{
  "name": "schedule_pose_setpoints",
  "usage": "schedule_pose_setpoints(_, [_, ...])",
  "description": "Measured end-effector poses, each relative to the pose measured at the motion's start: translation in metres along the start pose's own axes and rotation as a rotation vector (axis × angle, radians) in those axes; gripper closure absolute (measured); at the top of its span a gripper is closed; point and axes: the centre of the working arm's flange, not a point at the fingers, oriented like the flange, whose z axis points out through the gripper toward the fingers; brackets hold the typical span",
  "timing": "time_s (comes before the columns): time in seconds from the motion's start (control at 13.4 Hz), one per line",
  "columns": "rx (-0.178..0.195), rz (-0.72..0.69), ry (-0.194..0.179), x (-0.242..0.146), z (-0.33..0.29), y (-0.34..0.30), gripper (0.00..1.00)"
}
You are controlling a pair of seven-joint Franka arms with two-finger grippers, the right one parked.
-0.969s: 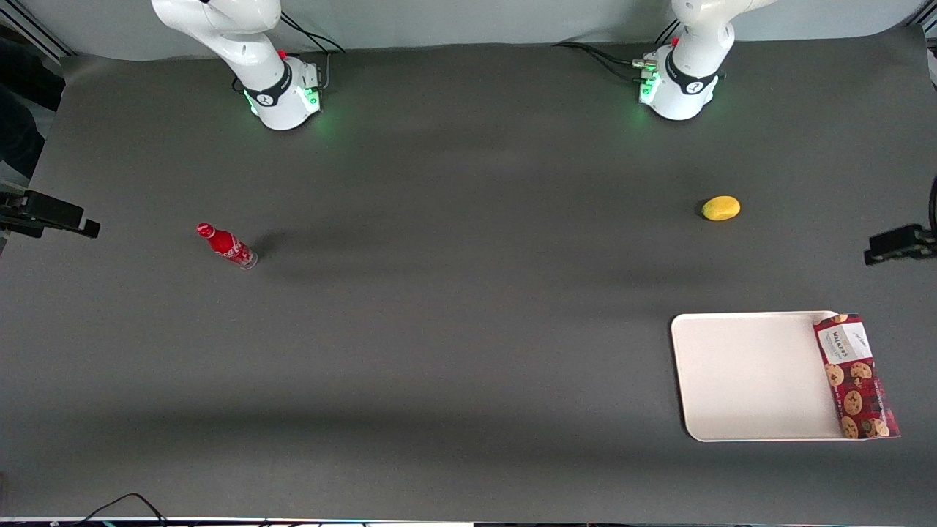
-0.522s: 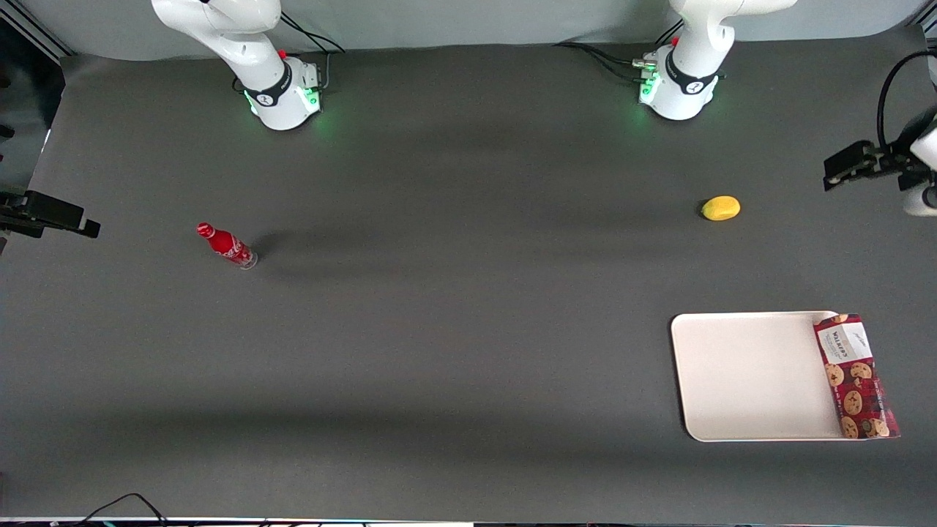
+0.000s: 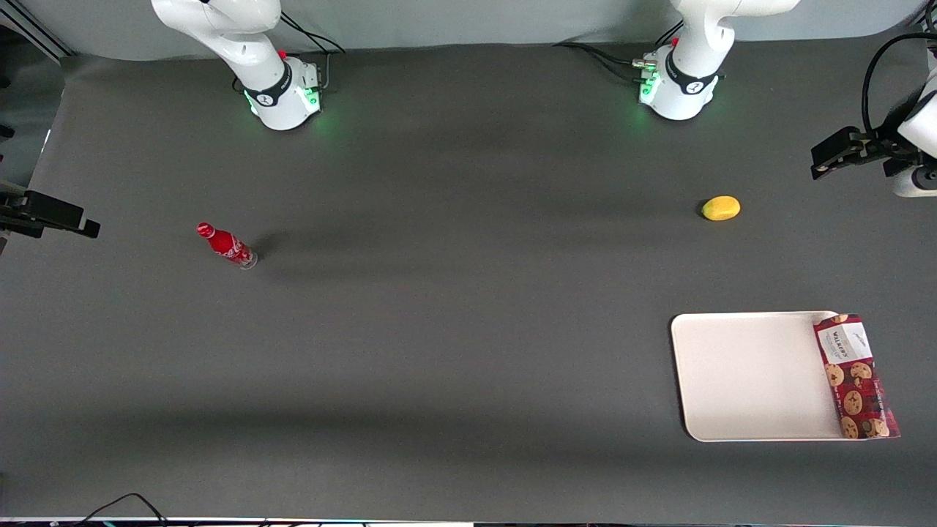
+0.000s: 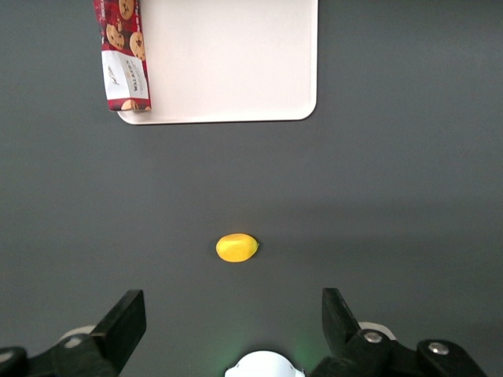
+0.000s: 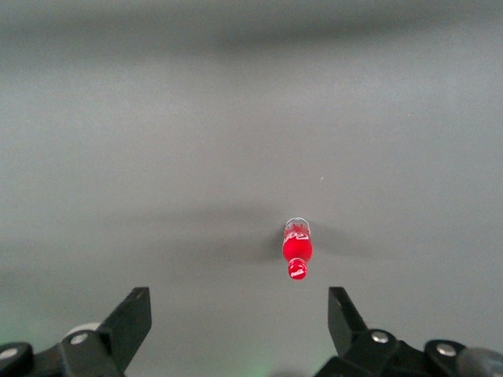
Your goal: Place red cookie box on tray
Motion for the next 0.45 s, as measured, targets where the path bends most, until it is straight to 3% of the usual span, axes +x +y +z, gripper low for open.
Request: schedule_pose_setpoints(0.45, [0.001,-0.002,-0.005,0.0086,0.0050,0.0000,0.00])
